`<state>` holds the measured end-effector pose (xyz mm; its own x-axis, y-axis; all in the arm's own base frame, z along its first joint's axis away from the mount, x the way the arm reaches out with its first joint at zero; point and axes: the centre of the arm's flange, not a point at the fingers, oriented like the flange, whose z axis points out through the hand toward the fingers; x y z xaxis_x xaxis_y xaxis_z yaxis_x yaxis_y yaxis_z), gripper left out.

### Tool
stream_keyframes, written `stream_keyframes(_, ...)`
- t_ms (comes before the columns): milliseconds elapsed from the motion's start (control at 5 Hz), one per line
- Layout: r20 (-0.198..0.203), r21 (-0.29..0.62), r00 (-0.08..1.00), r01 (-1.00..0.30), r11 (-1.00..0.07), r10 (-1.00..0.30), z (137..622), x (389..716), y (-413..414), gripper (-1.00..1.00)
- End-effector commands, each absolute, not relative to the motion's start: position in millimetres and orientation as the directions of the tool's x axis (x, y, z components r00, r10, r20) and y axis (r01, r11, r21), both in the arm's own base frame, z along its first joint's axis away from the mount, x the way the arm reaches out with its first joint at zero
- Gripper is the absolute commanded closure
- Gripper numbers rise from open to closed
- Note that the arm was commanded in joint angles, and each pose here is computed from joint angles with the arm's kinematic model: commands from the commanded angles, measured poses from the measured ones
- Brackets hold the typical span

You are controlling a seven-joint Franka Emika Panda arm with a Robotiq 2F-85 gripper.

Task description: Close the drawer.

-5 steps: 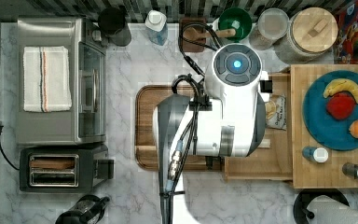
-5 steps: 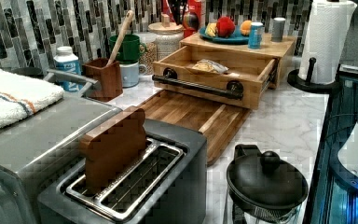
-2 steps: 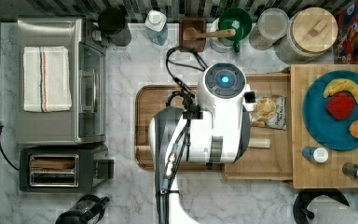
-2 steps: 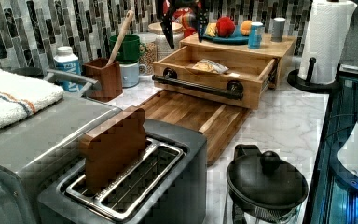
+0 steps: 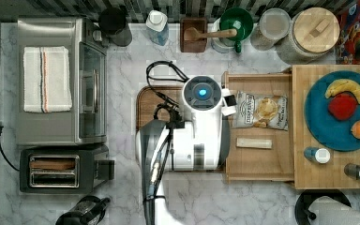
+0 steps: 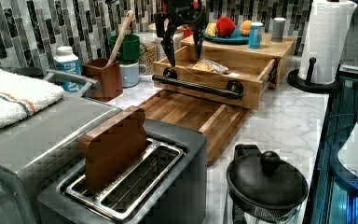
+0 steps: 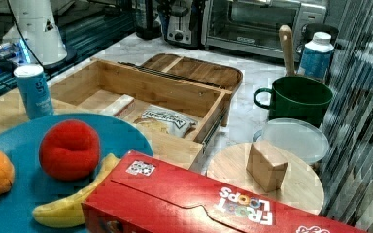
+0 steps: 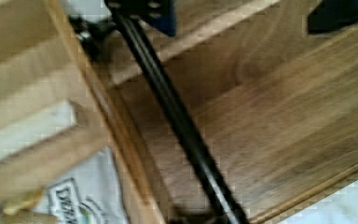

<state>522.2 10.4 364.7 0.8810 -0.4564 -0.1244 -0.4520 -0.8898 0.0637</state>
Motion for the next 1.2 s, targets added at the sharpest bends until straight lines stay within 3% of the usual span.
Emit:
stream_keyframes(200, -0.070, 0.009, 0.982, -0.176, -0.984, -0.176, 370.9, 501.5, 83.3, 1.00)
stream_keyframes(800, 0.003, 0.074, 1.000, 0.012, -0.997, 0.013, 301.7, 506.1, 43.6, 1.00)
stream_keyframes(1200, -0.027, 0.104, 0.999, 0.047, -0.994, 0.044, 296.4, 512.3, 14.7, 1.00)
